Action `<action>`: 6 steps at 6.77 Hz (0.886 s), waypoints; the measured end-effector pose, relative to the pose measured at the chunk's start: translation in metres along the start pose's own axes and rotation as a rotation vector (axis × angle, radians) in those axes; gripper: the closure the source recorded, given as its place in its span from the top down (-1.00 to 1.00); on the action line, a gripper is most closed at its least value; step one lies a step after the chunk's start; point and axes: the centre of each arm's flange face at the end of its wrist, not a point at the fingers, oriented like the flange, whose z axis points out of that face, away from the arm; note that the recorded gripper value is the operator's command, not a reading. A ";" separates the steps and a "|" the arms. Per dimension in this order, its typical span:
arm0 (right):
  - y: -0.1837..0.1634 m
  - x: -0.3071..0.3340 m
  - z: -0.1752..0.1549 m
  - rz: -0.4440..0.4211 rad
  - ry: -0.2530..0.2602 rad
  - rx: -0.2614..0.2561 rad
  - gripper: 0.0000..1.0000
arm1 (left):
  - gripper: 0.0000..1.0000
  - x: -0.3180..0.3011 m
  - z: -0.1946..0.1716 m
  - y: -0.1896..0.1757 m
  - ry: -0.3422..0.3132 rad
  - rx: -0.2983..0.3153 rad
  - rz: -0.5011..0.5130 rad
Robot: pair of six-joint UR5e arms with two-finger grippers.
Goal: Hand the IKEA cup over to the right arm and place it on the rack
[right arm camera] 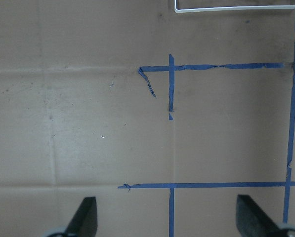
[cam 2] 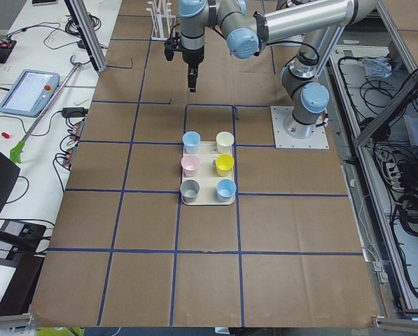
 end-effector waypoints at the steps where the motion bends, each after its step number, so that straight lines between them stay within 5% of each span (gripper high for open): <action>1: -0.002 0.000 0.002 0.001 0.000 0.001 1.00 | 0.96 -0.011 0.011 -0.010 -0.003 0.005 0.006; 4: -0.003 0.000 0.004 0.006 -0.002 -0.001 1.00 | 0.90 -0.044 0.070 -0.041 0.012 -0.033 -0.006; 6: -0.006 -0.002 0.000 0.014 -0.023 0.042 1.00 | 0.95 -0.061 0.113 -0.051 0.024 -0.054 -0.007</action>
